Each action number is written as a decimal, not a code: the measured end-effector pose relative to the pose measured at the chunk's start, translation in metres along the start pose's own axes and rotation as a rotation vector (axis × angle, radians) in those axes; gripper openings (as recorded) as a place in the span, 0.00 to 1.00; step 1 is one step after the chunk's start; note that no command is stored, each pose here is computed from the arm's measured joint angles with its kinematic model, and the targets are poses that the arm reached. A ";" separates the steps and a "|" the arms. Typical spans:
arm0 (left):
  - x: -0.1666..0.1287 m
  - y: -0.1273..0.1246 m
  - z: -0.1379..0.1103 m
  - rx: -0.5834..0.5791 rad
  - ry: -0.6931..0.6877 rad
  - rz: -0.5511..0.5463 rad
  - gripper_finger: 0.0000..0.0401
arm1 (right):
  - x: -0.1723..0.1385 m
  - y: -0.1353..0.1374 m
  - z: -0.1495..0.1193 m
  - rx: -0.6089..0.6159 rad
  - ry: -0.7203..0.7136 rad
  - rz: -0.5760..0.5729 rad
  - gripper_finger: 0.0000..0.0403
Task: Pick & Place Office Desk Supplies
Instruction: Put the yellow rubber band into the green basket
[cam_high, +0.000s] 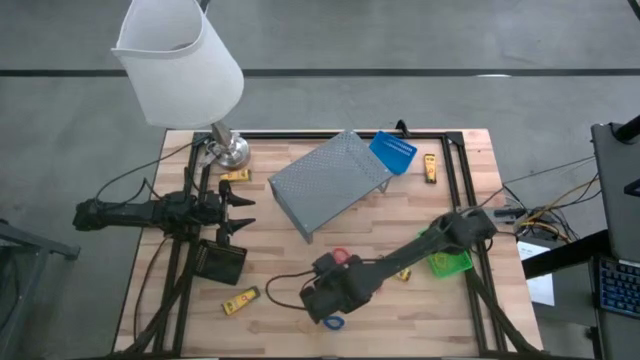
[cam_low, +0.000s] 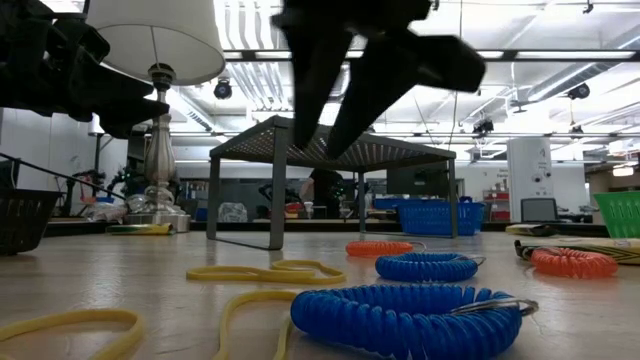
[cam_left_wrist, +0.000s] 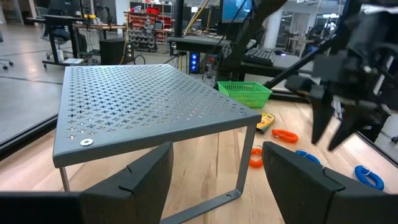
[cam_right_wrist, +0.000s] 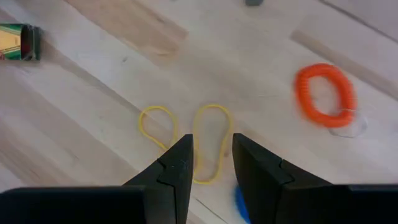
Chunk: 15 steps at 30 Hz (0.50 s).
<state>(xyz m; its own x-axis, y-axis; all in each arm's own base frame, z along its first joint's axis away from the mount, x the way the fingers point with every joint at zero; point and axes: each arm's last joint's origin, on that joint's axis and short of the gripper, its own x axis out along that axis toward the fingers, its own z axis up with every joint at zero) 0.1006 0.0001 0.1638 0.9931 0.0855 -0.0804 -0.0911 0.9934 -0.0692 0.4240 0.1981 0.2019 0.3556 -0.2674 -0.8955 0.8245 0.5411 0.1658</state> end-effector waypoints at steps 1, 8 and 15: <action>0.000 0.000 0.000 0.000 0.000 0.000 0.63 | 0.002 0.003 -0.001 -0.003 0.000 -0.005 0.27; 0.000 0.000 0.000 0.000 0.000 0.000 0.63 | 0.018 0.009 -0.007 0.047 0.027 -0.105 0.27; 0.000 0.000 0.000 0.000 0.000 0.000 0.63 | 0.031 0.009 -0.014 0.092 0.041 -0.131 0.27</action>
<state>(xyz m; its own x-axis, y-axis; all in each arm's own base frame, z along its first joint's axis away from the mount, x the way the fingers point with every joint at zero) 0.1006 0.0001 0.1638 0.9931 0.0851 -0.0808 -0.0907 0.9935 -0.0692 0.4369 0.2056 0.1697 0.2255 -0.2972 -0.9278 0.9002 0.4277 0.0818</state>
